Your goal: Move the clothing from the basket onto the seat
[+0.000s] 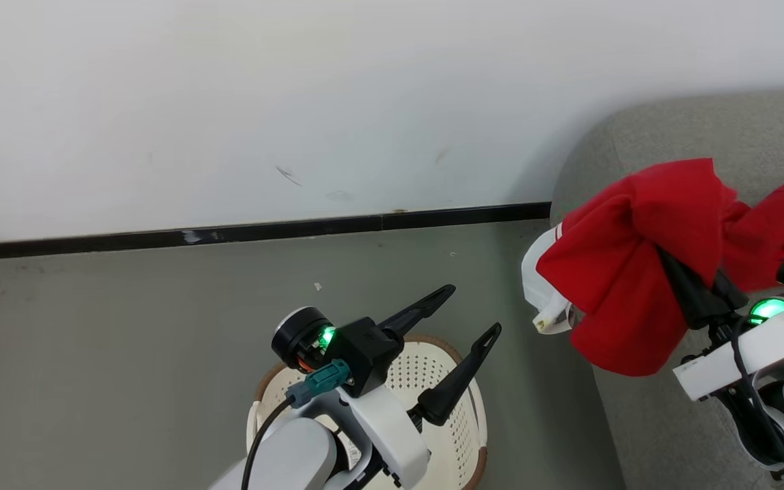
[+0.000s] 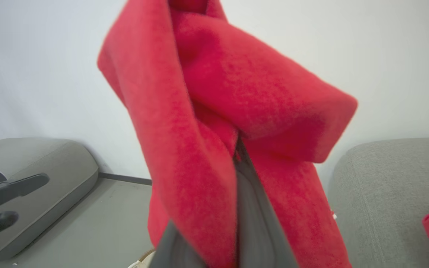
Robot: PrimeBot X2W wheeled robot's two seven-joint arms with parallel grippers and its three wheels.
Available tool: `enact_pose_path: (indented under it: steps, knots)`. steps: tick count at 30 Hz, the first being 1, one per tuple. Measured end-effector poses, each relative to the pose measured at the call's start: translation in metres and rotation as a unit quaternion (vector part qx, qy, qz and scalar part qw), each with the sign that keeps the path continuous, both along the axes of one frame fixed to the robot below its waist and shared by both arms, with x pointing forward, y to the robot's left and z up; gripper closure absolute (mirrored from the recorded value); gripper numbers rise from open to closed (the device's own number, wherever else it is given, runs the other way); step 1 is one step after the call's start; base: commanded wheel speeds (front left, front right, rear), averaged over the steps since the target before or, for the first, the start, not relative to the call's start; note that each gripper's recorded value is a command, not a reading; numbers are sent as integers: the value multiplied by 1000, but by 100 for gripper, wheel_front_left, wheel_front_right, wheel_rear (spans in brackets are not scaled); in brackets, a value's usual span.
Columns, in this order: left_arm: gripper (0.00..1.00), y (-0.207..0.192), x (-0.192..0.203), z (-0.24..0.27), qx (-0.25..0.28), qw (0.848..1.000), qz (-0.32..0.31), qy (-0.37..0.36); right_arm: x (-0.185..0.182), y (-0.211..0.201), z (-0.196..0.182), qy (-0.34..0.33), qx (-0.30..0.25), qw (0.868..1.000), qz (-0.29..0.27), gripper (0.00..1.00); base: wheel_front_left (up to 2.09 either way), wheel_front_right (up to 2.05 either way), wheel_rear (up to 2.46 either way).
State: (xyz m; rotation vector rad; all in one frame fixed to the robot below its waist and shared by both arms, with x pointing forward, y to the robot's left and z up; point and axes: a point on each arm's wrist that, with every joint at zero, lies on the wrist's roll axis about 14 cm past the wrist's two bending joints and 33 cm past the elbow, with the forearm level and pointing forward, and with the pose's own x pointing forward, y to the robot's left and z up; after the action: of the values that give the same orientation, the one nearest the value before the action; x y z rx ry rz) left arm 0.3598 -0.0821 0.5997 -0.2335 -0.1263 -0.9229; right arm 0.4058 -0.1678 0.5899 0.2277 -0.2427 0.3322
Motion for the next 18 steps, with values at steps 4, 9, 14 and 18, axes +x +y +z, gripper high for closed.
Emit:
enact_pose_path:
  steps: [4,9,14,18]
  knots:
    - [0,-6,1,-7,8,1000,-11,5,-4,-15,4,-7,-1,1000,-23,100,0,0,0]
    - [0,-16,0,-14,15,1000,-26,10,-10,-33,9,-15,0,999,-49,100,0,0,0]
    - [0,-25,-1,-17,15,999,-40,14,-17,-45,6,-11,-3,998,-68,100,0,0,0]
    - [0,-33,-3,-20,15,998,-54,17,-24,-54,5,-10,-2,996,-83,100,0,0,0]
